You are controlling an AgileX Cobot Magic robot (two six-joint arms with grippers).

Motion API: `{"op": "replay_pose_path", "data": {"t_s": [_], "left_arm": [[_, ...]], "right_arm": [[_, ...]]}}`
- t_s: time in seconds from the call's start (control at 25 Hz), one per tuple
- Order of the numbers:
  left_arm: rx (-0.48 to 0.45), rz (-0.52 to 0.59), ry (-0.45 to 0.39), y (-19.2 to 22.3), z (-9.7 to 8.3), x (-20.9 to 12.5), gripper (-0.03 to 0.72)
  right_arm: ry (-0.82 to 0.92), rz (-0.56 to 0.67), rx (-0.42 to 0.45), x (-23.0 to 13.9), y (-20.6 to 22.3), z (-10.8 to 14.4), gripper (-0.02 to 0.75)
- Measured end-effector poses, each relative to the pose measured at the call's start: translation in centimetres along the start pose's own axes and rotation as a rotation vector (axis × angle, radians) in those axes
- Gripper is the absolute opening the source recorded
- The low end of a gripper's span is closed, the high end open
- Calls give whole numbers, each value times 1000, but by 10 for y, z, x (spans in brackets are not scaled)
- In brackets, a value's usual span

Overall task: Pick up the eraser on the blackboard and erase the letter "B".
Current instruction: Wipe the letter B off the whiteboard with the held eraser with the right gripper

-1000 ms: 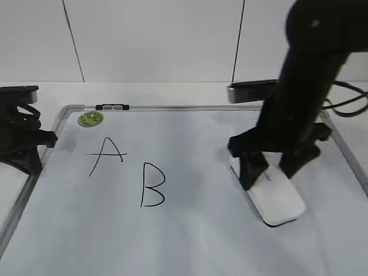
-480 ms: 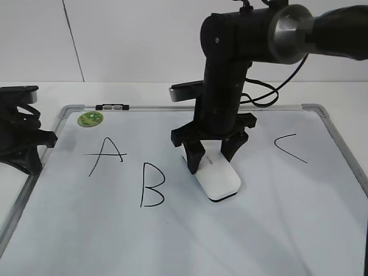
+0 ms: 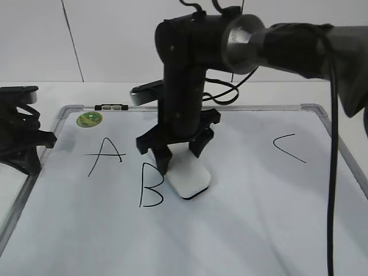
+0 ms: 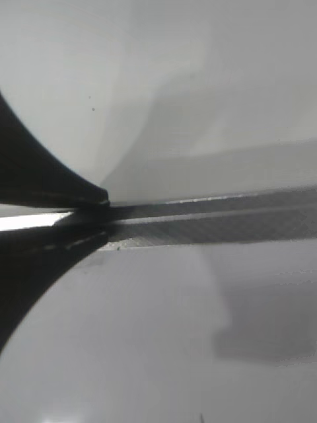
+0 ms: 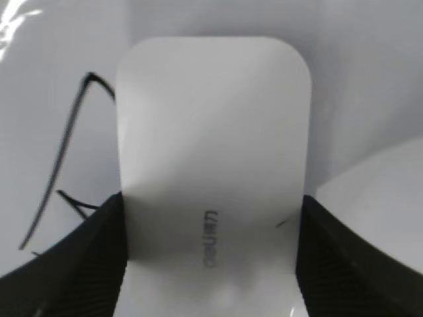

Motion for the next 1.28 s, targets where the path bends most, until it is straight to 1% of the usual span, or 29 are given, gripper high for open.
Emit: {"op": "replay_pose_path", "data": {"t_s": [0.2, 0.28, 0.36, 0.6, 0.8, 0.96, 1.08, 1.2, 1.28], "left_arm": [[1, 4, 1, 0, 0, -1, 46], [2, 6, 3, 0, 0, -1, 46], [3, 10, 4, 0, 0, -1, 46], [6, 19, 7, 0, 1, -2, 48], [6, 19, 7, 0, 1, -2, 50], [6, 19, 7, 0, 1, -2, 50], [6, 19, 7, 0, 1, -2, 50], [7, 19, 9, 0, 1, -2, 50], [7, 19, 11, 0, 1, -2, 52]], "right_arm": [[-102, -25, 17, -4, 3, 50, 534], [-132, -28, 19, -7, 4, 64, 534], [-148, -32, 21, -8, 4, 72, 534], [-147, -31, 12, -8, 5, 71, 534], [-116, -24, 20, -6, 7, 59, 534], [-42, -18, 59, -6, 8, 42, 534], [33, -11, 62, -3, 10, 14, 534], [114, -15, 54, -2, 7, -22, 534], [140, -18, 49, -3, 3, -36, 534]]}}
Point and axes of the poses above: a point on each arm's last joint axis where the gripper is mounted, y pointing out along that axis toward the gripper, z along the wrist's bending axis when the last joint is at zero, x = y × z, the point moved 3 cm from there along y, pointing out along that axis toward the gripper, and after that the axes turned 1 degree about y, right-handed, at the moved point
